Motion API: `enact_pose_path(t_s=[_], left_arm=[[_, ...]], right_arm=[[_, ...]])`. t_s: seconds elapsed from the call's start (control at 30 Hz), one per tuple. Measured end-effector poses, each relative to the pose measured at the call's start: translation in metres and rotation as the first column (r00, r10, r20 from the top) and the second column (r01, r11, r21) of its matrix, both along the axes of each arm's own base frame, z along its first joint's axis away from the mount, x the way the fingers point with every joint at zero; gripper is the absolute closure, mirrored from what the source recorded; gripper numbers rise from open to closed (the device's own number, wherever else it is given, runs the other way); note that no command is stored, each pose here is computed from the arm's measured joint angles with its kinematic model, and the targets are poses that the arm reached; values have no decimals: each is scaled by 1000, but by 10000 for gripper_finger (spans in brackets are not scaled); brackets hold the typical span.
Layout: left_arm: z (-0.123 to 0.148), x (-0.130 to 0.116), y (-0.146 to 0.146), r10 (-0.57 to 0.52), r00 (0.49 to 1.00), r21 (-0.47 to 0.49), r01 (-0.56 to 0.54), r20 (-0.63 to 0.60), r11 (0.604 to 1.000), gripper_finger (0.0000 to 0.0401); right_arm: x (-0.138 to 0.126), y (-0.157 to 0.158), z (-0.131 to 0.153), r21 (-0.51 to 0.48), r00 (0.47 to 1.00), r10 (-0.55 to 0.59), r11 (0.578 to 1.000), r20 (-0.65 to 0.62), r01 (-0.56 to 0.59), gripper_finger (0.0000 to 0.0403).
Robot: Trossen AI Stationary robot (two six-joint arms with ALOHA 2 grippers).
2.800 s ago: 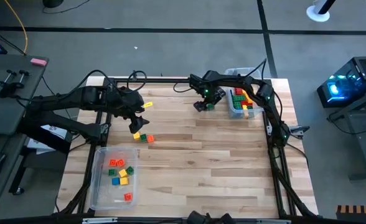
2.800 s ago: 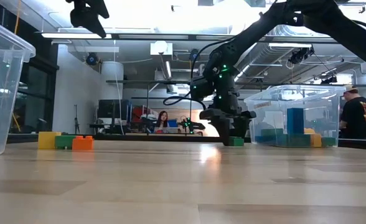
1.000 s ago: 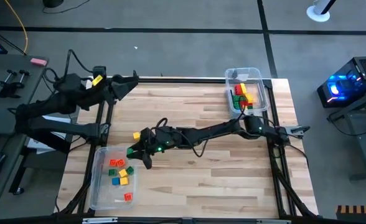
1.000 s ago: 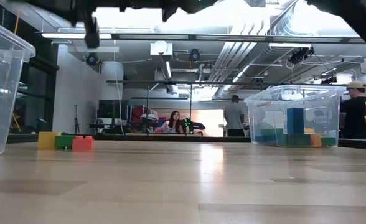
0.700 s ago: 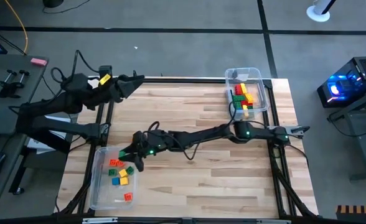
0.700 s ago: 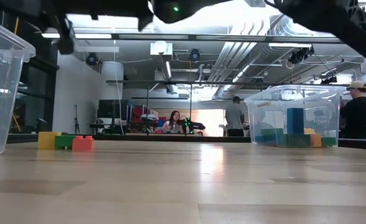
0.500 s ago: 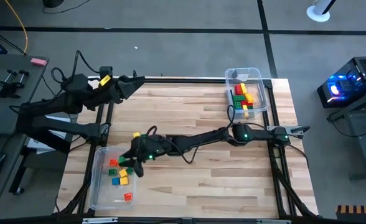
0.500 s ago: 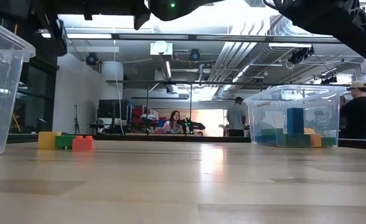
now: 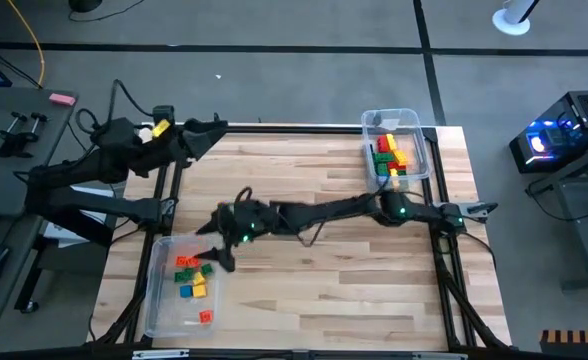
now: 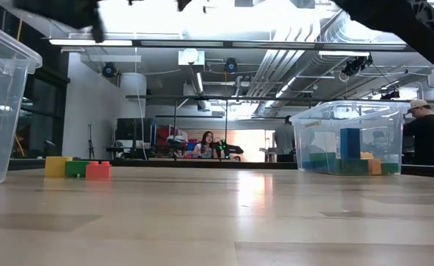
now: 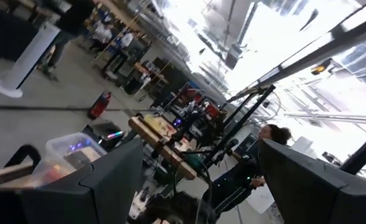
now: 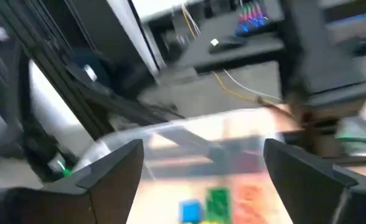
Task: Sort blocks by size
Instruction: Put the small orange game piece into the left transparent bin
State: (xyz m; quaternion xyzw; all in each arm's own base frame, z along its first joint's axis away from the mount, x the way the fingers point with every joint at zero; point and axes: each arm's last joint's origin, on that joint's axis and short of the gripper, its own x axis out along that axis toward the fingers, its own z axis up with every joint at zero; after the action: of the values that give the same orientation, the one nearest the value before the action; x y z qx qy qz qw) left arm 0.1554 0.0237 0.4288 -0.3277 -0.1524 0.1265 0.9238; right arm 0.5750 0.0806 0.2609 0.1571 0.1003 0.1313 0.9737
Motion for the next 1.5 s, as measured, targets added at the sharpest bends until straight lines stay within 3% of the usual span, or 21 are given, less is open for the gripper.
enact_pose_path(t_s=[0.1, 0.23, 0.37, 0.5, 0.63, 0.77, 0.9, 0.97, 1.1, 1.2, 1.27, 1.37, 1.5], left_arm=[[5, -14, -1, 7, 1000, 40, -9, 28, 999, 95], [12, -37, -1, 35, 997, 87, -40, 62, 995, 95], [7, -55, -3, 57, 998, 126, -57, 1, 990, 95], [-12, -62, -3, 62, 977, 131, -36, -204, 991, 95], [-36, -55, -2, 55, 891, 110, -6, -450, 994, 95], [-52, -34, 0, 42, 797, 135, 51, -603, 990, 95], [-62, -9, 2, -13, 725, 160, 170, -689, 972, 95], [-67, 2, 3, -28, 690, 175, 222, -723, 959, 95], [-82, 23, 8, -61, 604, 164, 310, -794, 936, 95], [-104, 47, 18, -118, 488, 65, 341, -865, 938, 95], [-127, 67, 28, -191, 381, -47, 358, -905, 933, 95], [-168, 90, 39, -302, 157, -245, 303, -940, 921, 95], [-211, 102, 37, -391, -146, -413, 192, -909, 890, 95]], right_arm=[[-11, -21, 15, -147, 996, -5, 989, -93, -9, 78], [-23, -52, 8, -275, 962, -28, 960, -273, -50, 79], [-33, -83, 0, -298, 914, -31, 949, -404, -100, 79], [-43, -104, -24, -261, 843, -22, 955, -538, -141, 79], [-59, -115, -33, -222, 728, -32, 961, -685, -167, 79], [-95, -124, 10, -281, 649, -99, 942, -754, -182, 78], [-137, -133, 42, -326, 537, -192, 931, -821, -166, 78], [-166, -135, 58, -350, 485, -254, 929, -837, -119, 78], [-236, -128, 83, -384, 449, -381, 919, -808, 87, 78], [-279, -116, 75, -341, 442, -444, 893, -780, 295, 78], [-303, -106, 67, -274, 459, -470, 860, -754, 431, 78], [-327, -90, 52, -165, 501, -479, 821, -721, 547, 78], [-341, -70, 26, -112, 530, -483, 804, -697, 584, 78]])
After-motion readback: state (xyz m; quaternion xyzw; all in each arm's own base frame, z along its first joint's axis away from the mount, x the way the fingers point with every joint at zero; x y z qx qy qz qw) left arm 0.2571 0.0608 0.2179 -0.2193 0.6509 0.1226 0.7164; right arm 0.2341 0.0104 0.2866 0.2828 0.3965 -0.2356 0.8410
